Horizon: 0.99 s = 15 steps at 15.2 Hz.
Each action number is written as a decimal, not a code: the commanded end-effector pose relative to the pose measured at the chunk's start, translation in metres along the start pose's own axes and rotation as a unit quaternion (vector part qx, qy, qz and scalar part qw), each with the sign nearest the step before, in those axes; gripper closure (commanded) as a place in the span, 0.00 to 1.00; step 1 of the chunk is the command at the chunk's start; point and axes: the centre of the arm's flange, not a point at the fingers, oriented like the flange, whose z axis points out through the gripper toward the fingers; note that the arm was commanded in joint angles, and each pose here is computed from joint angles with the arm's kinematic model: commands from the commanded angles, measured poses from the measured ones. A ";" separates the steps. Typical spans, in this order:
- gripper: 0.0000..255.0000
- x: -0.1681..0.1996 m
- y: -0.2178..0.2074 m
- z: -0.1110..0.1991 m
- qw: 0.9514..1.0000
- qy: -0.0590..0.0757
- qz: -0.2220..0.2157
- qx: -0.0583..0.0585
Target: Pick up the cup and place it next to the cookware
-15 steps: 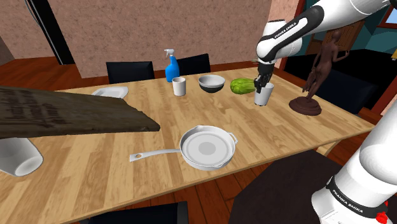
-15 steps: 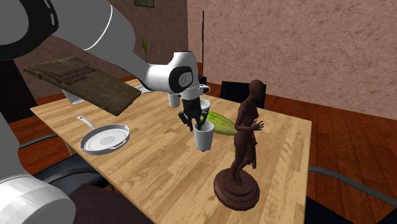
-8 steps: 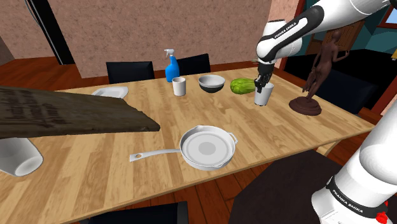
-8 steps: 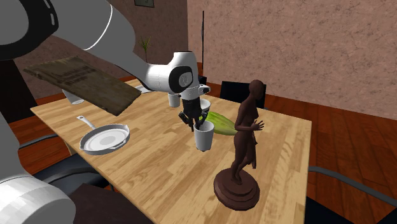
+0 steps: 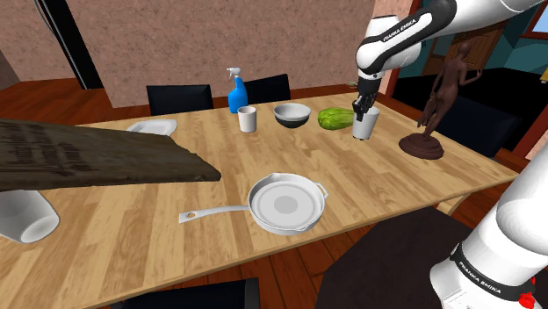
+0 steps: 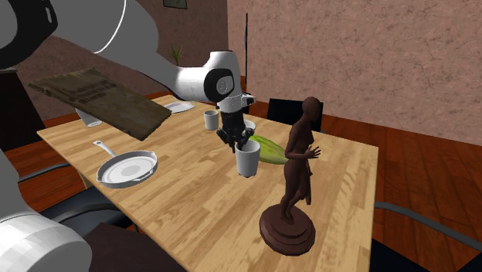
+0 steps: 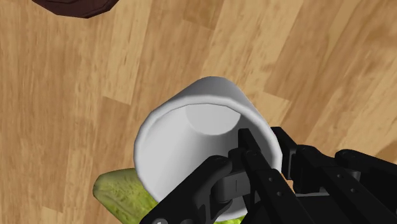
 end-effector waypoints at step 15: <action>1.00 0.003 0.009 -0.084 1.000 0.000 0.000 0.000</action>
